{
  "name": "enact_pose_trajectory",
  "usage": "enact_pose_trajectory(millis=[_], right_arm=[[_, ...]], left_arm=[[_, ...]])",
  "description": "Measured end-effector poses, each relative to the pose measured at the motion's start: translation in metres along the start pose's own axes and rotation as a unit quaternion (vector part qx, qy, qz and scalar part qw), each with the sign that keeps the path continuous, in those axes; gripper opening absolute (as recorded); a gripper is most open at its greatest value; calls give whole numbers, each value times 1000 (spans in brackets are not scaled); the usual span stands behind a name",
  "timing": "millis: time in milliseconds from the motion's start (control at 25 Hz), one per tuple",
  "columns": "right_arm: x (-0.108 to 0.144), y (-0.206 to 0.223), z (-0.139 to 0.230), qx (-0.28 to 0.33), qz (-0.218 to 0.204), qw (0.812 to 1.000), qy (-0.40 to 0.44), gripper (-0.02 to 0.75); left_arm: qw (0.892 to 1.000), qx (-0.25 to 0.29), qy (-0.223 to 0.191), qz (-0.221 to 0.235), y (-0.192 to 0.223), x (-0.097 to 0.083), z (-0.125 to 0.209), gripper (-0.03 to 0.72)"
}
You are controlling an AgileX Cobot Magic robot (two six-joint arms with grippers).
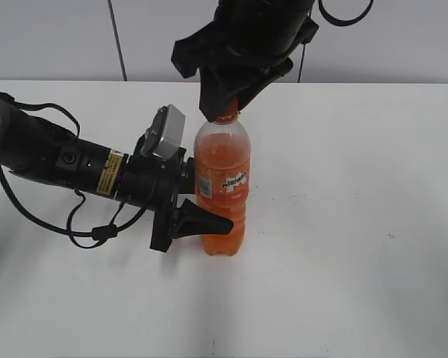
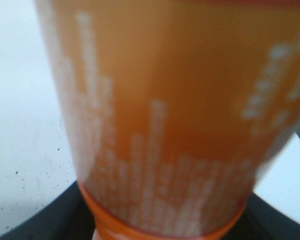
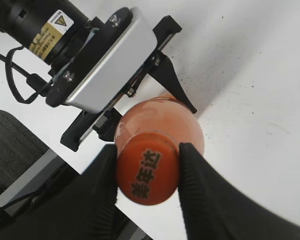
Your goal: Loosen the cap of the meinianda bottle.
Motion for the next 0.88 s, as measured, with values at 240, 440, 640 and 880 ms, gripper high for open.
enact_pose_trajectory(millis=[240,440,640,880], right_arm=[[0,0,0,0,0,997,-77,279],[0,0,0,0,-1,975,-221,276],[-1,0,0,1,2,916,-401,276],[-1,-1,0,4,3,816,-578,276]], left_arm=[[1000,0,0,0,0,0,0,407],[1000,0,1,1,0,0,0,407],[1000,0,2,1,0,0,0,407],[1000,0,2,1,0,0,0,407]])
Point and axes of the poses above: a point on each arm's last joint axis where the gripper is mounted, y pointing out along that axis toward the gripper, x along the wrist's bending axis when the last joint is at zero, z = x × y, the point moved 6 cm from there along y, pointing out along that axis toward the gripper, and after that the axes turned 6 degrees about y, right-handed, at the moved point
